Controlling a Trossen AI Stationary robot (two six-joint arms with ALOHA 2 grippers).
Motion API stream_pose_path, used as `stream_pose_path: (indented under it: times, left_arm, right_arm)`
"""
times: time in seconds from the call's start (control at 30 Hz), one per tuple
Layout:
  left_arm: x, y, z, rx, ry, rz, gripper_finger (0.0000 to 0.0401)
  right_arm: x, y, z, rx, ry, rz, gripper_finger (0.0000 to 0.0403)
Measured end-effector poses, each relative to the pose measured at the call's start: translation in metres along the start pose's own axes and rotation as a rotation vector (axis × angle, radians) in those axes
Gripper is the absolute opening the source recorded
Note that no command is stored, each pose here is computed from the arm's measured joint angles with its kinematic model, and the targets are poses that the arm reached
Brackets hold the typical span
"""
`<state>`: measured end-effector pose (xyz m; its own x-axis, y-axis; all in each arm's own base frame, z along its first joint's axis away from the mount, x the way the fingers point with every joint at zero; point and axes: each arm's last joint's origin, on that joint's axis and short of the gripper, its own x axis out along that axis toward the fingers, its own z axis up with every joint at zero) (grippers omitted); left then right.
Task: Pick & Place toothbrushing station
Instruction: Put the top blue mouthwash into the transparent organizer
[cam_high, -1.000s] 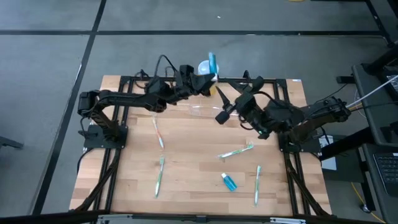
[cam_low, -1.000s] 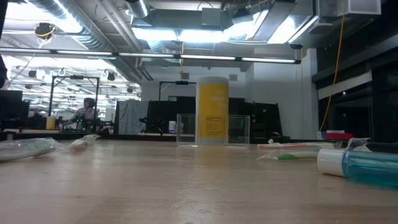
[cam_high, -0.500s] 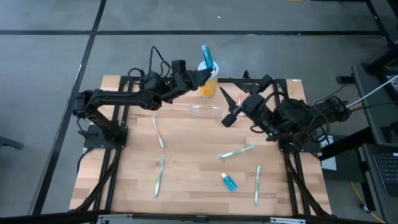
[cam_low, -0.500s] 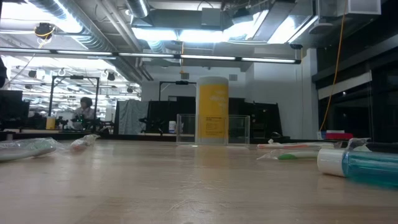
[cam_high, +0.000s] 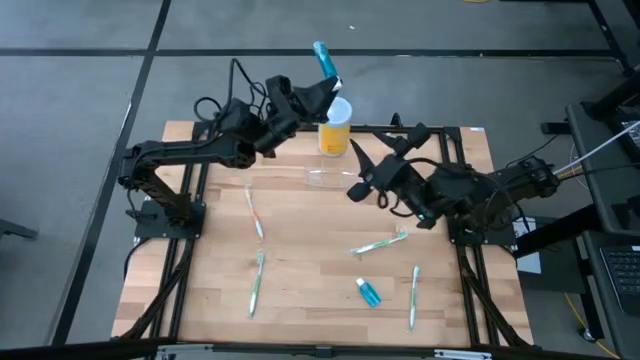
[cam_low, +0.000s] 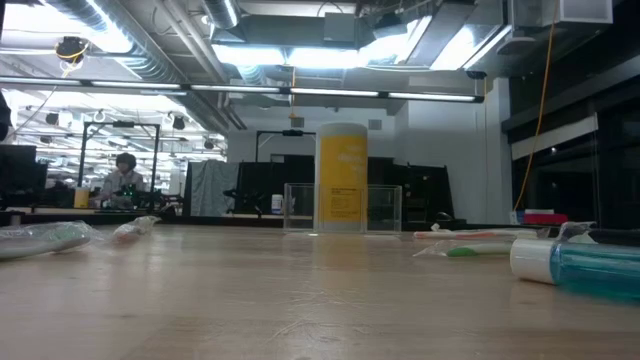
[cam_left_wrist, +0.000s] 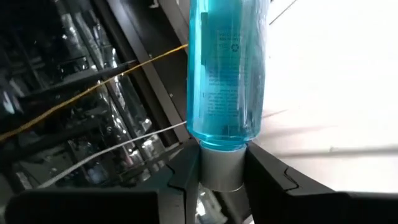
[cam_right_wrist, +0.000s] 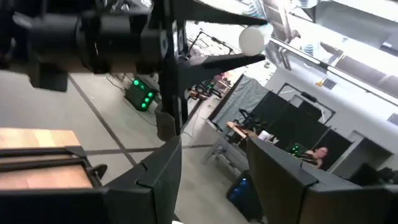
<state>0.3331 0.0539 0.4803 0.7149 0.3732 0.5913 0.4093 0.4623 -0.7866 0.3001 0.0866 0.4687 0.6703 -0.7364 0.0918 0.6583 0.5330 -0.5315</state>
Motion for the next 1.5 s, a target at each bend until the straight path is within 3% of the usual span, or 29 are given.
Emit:
stream_pose_path:
  times: [0.27, 0.37, 0.6, 1.5]
  left_arm:
    - [-0.003, 0.0, -0.009, -0.144, -0.039, 0.063, 0.0092]
    - [-0.005, 0.004, -0.016, -0.165, -0.024, 0.122, 0.0092]
    - [-0.006, 0.005, -0.02, -0.229, -0.02, 0.148, 0.0092]
    - [-0.008, 0.012, -0.024, -0.224, 0.09, 0.203, 0.0092]
  right_arm:
    - [0.011, 0.008, -0.001, -0.037, -0.005, -0.026, 0.0183]
    - [0.011, 0.004, 0.002, -0.031, -0.004, -0.058, 0.0183]
    - [0.016, 0.0, 0.002, -0.059, -0.032, -0.06, 0.0183]
    - [0.034, -0.007, -0.001, 0.019, -0.089, -0.056, 0.0183]
